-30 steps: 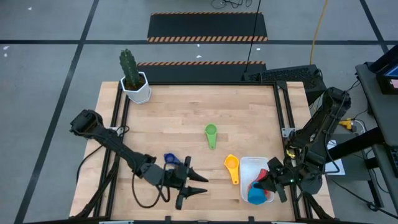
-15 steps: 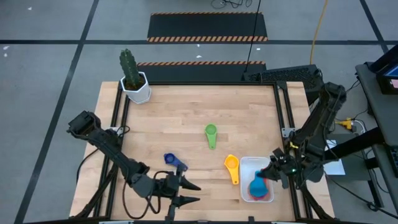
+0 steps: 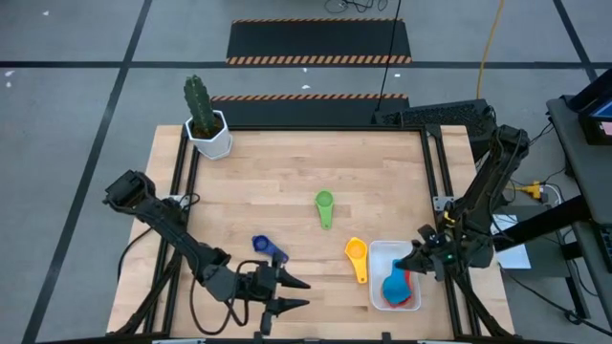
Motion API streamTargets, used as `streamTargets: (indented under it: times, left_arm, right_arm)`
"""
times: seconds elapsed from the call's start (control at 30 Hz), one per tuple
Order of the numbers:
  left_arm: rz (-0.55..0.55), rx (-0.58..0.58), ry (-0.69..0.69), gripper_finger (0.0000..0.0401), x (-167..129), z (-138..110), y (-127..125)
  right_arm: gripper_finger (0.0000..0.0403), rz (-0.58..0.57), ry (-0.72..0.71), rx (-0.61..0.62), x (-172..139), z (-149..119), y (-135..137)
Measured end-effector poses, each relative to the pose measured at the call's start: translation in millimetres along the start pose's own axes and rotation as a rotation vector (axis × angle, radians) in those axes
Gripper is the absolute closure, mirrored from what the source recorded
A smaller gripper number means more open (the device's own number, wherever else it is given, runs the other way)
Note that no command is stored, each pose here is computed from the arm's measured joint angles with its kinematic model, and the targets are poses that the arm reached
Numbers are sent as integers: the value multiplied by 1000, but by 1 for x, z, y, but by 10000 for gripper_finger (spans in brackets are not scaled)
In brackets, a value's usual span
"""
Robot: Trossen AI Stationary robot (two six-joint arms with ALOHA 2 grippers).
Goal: Nest measuring cups in basket
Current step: Stack the light blue measuring cup on top of the red measuring cup into the white bin
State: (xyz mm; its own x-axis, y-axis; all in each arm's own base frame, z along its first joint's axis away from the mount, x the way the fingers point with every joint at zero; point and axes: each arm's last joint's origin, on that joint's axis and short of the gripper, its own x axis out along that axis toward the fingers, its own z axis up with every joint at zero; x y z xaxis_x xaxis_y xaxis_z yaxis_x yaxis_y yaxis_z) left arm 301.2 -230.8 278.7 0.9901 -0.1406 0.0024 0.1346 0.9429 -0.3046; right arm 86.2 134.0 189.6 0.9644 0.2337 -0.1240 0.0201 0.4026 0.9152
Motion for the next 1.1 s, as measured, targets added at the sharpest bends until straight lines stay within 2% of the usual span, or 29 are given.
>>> streamTargets:
  times: [0.2,0.47,0.63,1.1]
  left_arm:
    - [13,16,-8,238,3,2,5]
    - [24,46,-39,238,7,7,12]
    - [-14,45,-46,238,11,11,17]
    - [-23,46,-48,238,19,16,33]
  right_arm:
    - [403,-21,-16,20,-1,-2,-15]
    - [403,-8,7,34,-1,-2,-15]
    - [400,-8,7,33,-1,-2,-15]
    - [331,-54,16,50,-1,-4,-20]
